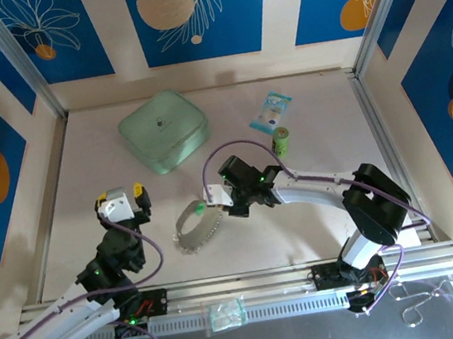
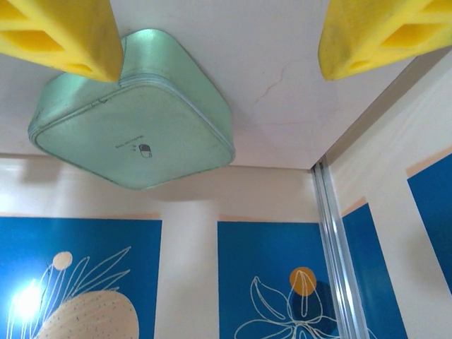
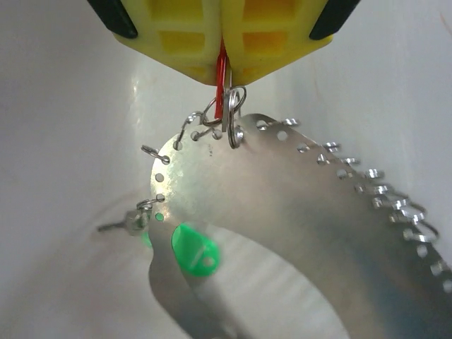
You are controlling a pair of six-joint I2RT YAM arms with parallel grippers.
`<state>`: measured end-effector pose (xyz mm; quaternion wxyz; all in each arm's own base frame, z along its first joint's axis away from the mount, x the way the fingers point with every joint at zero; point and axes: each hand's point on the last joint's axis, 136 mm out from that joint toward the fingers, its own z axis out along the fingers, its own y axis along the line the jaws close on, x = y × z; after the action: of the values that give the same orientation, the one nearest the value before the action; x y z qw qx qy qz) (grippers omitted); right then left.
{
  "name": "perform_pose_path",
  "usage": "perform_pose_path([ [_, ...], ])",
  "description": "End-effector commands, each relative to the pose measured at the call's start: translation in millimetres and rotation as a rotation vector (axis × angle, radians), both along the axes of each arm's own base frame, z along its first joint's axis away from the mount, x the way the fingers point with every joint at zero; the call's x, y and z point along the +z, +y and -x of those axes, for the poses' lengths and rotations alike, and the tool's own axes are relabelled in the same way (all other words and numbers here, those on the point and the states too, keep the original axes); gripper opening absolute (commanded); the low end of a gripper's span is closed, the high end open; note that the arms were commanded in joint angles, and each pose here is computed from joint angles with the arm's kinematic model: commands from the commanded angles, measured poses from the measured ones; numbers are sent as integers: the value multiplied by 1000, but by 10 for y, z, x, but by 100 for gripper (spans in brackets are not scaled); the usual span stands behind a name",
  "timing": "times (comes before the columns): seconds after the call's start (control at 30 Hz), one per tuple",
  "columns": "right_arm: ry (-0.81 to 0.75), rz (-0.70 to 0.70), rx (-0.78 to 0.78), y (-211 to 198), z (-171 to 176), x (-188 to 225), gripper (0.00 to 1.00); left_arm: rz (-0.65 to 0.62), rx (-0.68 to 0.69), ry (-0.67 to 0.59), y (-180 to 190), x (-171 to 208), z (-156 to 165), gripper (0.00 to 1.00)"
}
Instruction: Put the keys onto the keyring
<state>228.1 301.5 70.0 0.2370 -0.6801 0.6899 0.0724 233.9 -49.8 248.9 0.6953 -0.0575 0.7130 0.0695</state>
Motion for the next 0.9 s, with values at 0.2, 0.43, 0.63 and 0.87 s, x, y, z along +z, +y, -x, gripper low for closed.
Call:
perform_pose_path([
  [0.2,-24,327,-15,-598,-33,-155,0,-34,-6,43,-57,-84,-97,74],
  [0.43,4,453,-56,-939,28,-322,0,-53,3,66,-78,-159,-187,74],
  [0.63,54,516,-104,-1180,68,-463,15,-76,2,106,-110,-304,-273,74],
  [0.87,41,476,-189,-1351,-19,-356,32,-77,18,138,-57,-413,-376,82],
])
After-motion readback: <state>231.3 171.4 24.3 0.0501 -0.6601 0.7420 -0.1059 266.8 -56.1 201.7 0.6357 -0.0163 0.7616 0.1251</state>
